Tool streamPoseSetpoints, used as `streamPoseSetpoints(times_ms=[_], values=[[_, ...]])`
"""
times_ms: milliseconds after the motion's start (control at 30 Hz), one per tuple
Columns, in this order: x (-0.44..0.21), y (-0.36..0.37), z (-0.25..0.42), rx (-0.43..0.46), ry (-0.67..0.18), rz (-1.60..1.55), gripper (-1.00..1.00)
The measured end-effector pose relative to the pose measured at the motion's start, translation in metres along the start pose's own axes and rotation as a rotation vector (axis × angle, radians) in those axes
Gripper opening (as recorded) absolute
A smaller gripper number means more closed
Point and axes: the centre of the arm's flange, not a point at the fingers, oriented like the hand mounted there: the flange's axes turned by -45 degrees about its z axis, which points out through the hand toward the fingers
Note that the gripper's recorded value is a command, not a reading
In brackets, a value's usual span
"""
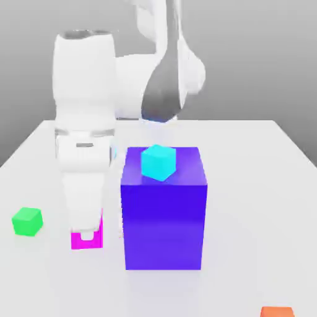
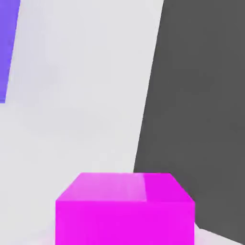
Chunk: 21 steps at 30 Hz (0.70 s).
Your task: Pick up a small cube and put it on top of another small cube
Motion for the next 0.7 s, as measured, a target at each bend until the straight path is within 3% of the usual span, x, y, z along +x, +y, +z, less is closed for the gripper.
streamPoseSetpoints(times_ms=[267,700], values=[[-0.118,-0.192,0.025,0.141,0.058,0.089,-1.00],[-0.116,-0.199,0.056,0.143,0.073,0.054,-1.00]])
